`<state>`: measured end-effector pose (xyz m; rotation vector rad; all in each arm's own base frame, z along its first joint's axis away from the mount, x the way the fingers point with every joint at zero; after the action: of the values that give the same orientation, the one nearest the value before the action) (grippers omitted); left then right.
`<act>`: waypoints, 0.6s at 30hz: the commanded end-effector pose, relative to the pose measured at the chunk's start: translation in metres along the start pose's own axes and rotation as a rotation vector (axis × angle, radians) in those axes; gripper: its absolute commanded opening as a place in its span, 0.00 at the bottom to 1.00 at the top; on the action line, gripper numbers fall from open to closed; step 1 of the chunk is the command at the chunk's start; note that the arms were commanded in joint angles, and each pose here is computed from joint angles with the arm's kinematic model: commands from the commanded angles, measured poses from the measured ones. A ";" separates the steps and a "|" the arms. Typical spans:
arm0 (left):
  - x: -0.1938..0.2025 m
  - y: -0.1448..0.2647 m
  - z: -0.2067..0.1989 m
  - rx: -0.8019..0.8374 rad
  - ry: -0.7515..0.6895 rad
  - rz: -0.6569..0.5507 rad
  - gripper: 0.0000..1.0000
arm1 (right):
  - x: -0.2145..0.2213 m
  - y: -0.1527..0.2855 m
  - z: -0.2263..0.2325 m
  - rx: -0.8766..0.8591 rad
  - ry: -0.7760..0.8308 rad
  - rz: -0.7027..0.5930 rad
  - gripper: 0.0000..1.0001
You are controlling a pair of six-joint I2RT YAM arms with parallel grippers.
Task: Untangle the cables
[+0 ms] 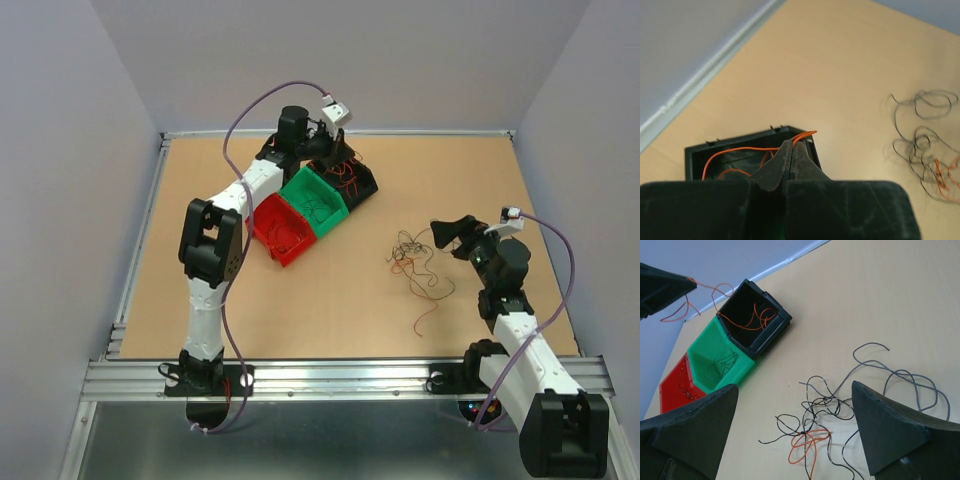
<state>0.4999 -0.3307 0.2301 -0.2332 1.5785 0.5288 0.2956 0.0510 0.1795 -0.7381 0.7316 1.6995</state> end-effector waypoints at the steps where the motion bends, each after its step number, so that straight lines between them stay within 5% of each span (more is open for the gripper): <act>1: -0.012 0.011 -0.038 0.233 -0.093 0.070 0.00 | -0.022 0.000 0.017 -0.056 0.042 -0.058 1.00; 4: 0.011 0.005 -0.046 0.310 -0.121 0.179 0.00 | -0.023 0.000 0.017 -0.056 0.043 -0.058 1.00; 18: 0.056 -0.016 -0.098 0.451 -0.121 0.338 0.00 | -0.022 0.000 0.019 -0.061 0.026 -0.058 1.00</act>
<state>0.4413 -0.3638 0.1570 0.3404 1.6368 0.4834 0.2944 0.0521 0.1814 -0.7508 0.7277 1.7025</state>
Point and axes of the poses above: each gripper's point midway between its finger pads, its own y axis back along the fingers, its own z axis along the line the jaws close on, x = y × z, the point moved 2 cm from there along y, back along the fingers, and after that the axes turned 4 degrees about -y, right-handed, at the moved point
